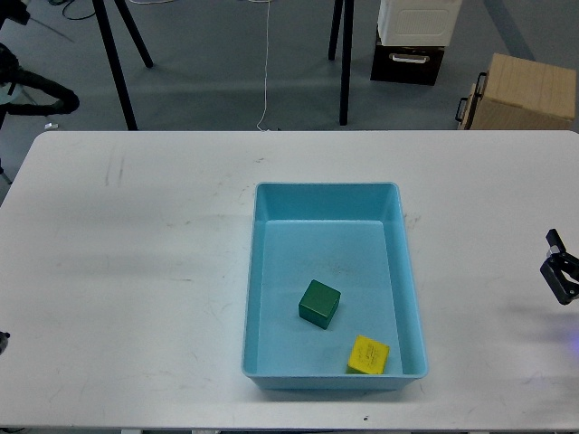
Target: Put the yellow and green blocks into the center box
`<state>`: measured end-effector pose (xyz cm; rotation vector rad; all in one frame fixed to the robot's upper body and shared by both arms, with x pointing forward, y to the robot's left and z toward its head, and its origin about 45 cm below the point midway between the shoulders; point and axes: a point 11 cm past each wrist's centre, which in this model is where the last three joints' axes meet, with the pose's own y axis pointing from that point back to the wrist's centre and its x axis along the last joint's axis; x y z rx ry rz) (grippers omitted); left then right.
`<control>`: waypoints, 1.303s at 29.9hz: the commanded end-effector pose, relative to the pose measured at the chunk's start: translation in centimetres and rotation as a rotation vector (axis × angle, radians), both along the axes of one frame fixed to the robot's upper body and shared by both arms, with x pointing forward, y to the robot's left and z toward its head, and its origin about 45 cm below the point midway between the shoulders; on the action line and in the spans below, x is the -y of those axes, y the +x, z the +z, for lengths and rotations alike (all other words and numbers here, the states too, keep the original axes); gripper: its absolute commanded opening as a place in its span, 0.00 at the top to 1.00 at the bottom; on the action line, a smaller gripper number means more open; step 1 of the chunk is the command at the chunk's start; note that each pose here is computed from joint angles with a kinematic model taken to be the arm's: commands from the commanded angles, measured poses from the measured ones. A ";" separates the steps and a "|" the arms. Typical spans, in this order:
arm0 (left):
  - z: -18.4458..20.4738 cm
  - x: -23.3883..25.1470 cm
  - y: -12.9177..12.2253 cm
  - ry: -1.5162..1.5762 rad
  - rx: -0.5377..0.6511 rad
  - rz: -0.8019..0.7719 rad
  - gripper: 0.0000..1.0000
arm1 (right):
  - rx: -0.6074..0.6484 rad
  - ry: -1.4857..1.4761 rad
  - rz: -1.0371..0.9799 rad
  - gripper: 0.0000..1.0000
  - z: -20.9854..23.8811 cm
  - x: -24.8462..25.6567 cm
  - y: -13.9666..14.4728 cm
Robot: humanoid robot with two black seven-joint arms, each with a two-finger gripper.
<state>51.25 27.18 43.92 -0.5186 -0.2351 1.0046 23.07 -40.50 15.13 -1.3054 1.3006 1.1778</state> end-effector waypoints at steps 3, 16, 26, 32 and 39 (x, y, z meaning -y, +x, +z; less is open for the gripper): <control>-6.1 -7.2 -1.7 -0.266 -0.092 0.136 0.08 | -0.004 0.002 0.007 0.00 -0.1 -0.3 0.0; -18.3 -8.6 -12.1 -0.526 -0.196 0.155 0.06 | 0.014 -0.020 0.027 0.00 0.3 -0.7 0.7; -23.8 -7.1 -21.5 -0.643 -0.299 0.162 0.06 | 0.033 -0.048 0.052 0.00 0.8 -1.2 1.1; -27.8 -6.2 -25.5 -0.755 -0.446 0.175 0.05 | 0.031 -0.050 0.057 0.00 0.7 -1.4 1.1; -30.1 -4.7 -28.0 -0.850 -0.544 0.171 0.01 | 0.027 -0.051 0.068 0.00 0.2 -2.2 1.0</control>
